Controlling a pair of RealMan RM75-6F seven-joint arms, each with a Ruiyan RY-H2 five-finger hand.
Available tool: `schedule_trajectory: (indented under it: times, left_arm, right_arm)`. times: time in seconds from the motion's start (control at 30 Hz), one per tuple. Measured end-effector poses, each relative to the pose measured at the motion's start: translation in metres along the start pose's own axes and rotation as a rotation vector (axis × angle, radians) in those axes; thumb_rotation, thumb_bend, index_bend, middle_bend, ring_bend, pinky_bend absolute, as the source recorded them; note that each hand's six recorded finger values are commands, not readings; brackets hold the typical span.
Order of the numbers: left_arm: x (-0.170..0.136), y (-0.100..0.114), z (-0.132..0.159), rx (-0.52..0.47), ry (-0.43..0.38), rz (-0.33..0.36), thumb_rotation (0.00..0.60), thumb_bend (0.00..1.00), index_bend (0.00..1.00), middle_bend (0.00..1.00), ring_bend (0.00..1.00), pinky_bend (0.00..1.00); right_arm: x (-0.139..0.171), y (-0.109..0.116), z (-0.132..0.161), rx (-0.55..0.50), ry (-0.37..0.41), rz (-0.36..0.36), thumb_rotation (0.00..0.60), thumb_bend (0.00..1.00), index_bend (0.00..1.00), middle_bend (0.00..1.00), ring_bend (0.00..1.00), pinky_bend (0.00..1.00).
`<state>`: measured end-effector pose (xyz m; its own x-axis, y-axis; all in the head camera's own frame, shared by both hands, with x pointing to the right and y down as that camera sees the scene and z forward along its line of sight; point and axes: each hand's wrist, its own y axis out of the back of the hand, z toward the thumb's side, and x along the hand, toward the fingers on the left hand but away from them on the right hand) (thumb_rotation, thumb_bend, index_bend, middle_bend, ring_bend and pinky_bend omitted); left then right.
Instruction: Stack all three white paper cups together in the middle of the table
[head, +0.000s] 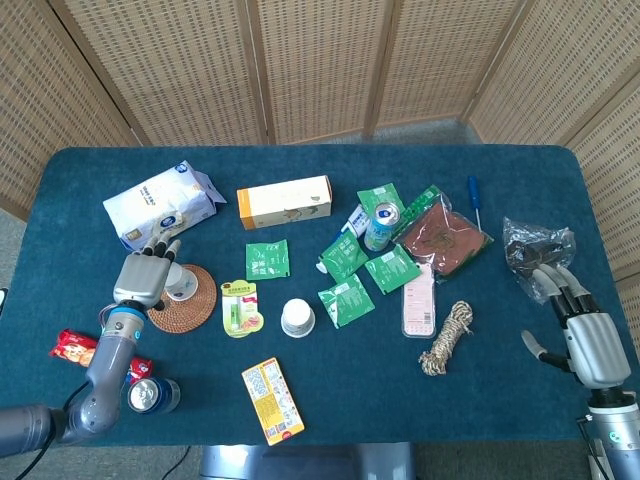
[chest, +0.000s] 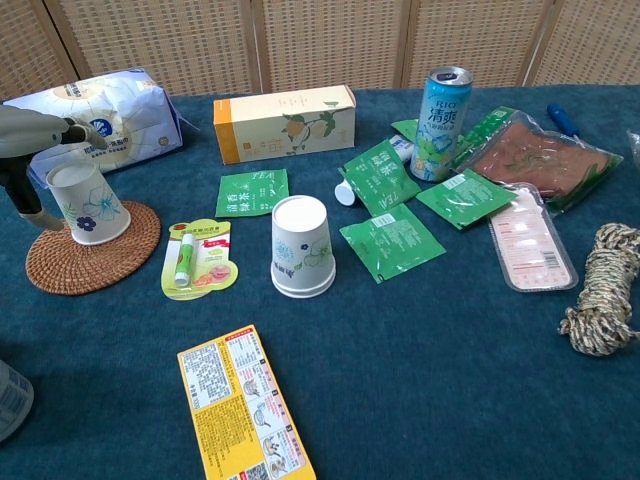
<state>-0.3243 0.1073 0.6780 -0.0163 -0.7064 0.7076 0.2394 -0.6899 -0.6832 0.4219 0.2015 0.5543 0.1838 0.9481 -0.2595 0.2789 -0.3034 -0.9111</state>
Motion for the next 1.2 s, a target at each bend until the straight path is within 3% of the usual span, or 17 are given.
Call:
schedule_trajectory:
  times: [0.2,0.33,0.77,1.2]
  left_arm:
    - [0.0047,-0.0045,0.0024,0.022,0.013,0.014,0.600,0.25,0.31,0.23,0.16,0.44]
    - [0.0079,-0.0065,0.0045,0.023,0.020,0.028,0.600,0.25,0.30,0.33,0.18,0.45]
    - [0.0097,-0.0060,-0.0001,0.011,0.029,0.065,0.600,0.25,0.30,0.34,0.20,0.46]
    - [0.0105,-0.0086,0.0043,0.012,0.023,0.092,0.600,0.30,0.33,0.49,0.25,0.47]
  right_arm:
    - [0.0001,-0.0014,-0.0003,0.000,-0.001,0.003,0.600,0.32,0.03,0.00,0.00,0.19]
    - [0.0006,-0.0028,-0.0003,0.002,0.000,0.008,0.600,0.32,0.03,0.00,0.00,0.19]
    - [0.0009,-0.0047,-0.0002,-0.002,-0.001,0.014,0.600,0.32,0.03,0.00,0.00,0.19]
    - [0.0011,-0.0048,0.0001,-0.004,0.001,0.016,0.600,0.32,0.03,0.00,0.00,0.19]
